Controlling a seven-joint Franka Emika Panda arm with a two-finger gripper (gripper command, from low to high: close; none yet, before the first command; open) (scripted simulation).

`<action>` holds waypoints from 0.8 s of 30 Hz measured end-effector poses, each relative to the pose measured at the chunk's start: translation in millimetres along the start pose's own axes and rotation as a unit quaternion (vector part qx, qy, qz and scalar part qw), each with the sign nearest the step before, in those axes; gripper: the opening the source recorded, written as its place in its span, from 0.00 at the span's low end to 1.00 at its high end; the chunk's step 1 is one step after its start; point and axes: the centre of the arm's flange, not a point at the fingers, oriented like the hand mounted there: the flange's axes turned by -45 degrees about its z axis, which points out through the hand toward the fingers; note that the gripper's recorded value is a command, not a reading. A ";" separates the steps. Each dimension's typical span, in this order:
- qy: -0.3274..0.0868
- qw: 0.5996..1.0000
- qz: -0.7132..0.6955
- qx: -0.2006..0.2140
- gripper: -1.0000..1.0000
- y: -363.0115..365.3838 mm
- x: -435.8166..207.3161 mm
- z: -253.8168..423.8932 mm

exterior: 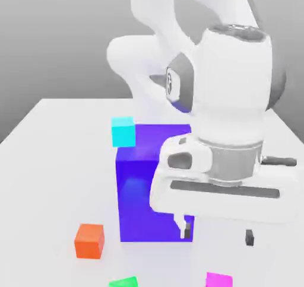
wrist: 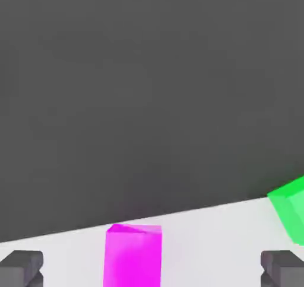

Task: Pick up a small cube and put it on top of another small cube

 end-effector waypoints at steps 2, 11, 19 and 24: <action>-0.024 1.000 0.006 -0.003 0.50 -6.0 -10.0 35.0; -0.035 0.999 0.008 -0.004 0.00 -8.5 -18.6 107.6; -0.035 0.999 0.017 -0.004 0.00 1.6 -10.4 51.8; -0.035 0.995 0.095 -0.008 0.00 98.4 23.0 17.6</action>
